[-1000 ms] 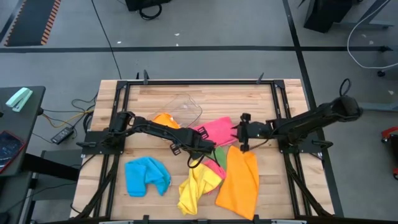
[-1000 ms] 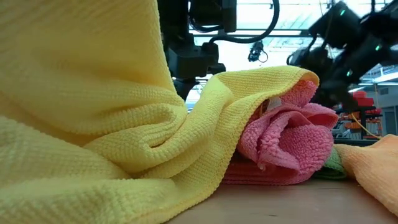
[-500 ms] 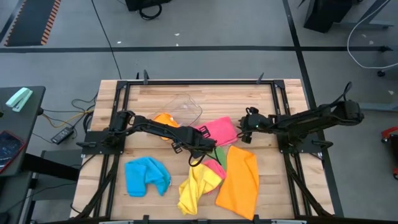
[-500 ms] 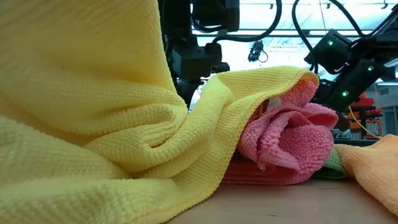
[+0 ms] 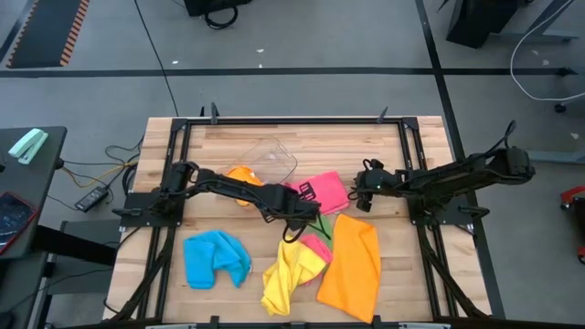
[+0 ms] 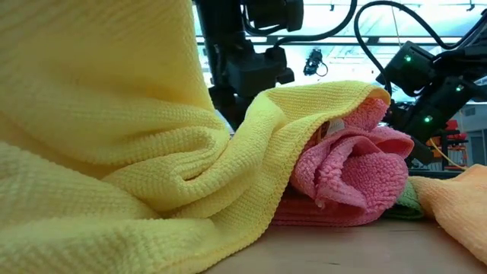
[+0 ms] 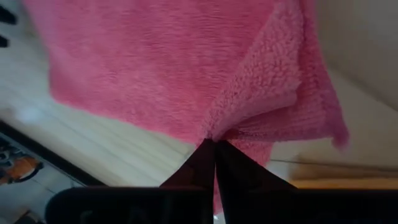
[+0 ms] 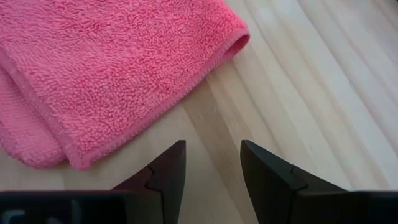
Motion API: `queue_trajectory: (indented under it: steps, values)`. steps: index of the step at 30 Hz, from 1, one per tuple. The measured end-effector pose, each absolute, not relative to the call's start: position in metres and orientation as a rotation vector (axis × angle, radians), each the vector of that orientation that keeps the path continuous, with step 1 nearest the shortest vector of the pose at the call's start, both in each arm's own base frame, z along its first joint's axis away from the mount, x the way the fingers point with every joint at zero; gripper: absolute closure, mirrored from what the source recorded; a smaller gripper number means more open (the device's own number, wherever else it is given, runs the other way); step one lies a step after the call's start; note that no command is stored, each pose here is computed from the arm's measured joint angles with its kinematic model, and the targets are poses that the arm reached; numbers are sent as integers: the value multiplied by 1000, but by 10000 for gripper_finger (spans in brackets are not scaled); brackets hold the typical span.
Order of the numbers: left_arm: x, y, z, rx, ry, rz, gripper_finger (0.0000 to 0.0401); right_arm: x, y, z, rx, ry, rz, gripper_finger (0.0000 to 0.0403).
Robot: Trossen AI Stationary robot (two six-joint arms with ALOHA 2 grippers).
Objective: Fold microfiber towels
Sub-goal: Fold the pink microfiber towel
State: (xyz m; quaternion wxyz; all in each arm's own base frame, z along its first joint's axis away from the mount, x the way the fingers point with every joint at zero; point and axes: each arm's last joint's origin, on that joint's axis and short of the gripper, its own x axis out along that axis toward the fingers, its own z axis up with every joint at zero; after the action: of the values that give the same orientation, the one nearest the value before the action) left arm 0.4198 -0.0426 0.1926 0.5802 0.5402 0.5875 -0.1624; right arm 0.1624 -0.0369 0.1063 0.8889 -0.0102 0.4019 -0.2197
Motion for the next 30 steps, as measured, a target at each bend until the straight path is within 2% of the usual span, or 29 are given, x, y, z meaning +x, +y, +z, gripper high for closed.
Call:
queue_trajectory:
  steps: [6,12,19,24,30]
  values:
    - [426,-33,194,1240,1331,-328,395,162,-37,106,-2,830,-465,242]
    - [433,-30,183,1213,1322,-297,385,163,-37,106,-1,829,-465,242]
    - [440,-28,166,1231,1325,-303,394,163,-36,106,4,828,-459,242]
    - [447,-23,165,1221,1278,-253,382,162,-36,106,4,835,-457,242]
    - [449,-20,166,1199,1260,-263,395,162,-36,106,4,835,-458,242]
